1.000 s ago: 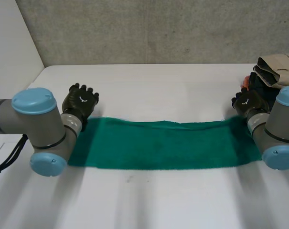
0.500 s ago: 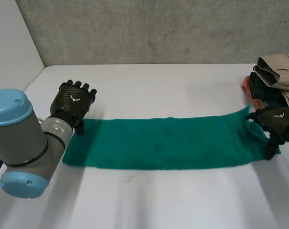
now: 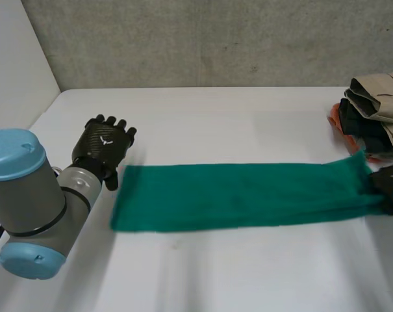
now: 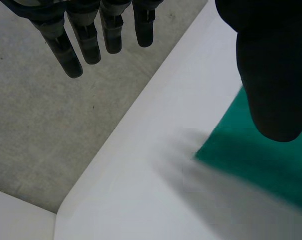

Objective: Fold the laundry.

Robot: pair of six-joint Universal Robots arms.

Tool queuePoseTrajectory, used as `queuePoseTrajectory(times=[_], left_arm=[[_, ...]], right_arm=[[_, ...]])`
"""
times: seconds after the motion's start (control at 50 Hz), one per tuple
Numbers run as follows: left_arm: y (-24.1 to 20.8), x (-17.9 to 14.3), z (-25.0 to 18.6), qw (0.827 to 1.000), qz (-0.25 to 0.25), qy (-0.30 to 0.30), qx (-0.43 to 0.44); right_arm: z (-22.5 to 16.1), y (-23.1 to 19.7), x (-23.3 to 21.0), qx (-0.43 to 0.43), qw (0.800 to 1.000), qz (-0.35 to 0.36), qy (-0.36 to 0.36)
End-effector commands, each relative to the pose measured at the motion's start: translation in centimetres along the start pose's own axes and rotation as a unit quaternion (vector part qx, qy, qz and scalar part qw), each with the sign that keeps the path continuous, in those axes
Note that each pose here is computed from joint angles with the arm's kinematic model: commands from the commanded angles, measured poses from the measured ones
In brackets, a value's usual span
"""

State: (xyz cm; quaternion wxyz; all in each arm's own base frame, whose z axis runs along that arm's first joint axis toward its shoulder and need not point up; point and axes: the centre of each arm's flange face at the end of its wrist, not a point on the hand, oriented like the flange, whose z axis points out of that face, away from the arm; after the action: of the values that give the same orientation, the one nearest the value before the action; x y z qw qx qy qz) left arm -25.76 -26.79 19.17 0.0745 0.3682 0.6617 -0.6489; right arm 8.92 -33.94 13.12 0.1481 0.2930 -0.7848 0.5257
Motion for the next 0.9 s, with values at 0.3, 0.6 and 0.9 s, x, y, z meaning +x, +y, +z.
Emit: queuePoseTrajectory(times=[0.3,0.6,0.9], left_arm=[[-1.3,-1.3,-2.1,1.000,-0.002,-0.017,0.018],[-2.1,-1.5,-1.9,0.999,-0.007,-0.023,0.033],[-6.0,2.5,-1.5,0.995,-0.023,0.026,0.094]], right_arm=[[-7.1,-15.2,-11.0,0.362,0.898,-0.249,0.021],[-13.6,-11.8,-27.6,0.421,0.819,-0.305,-0.245],[-11.2,-9.0,-15.4,0.137,0.961,0.038,-0.235]])
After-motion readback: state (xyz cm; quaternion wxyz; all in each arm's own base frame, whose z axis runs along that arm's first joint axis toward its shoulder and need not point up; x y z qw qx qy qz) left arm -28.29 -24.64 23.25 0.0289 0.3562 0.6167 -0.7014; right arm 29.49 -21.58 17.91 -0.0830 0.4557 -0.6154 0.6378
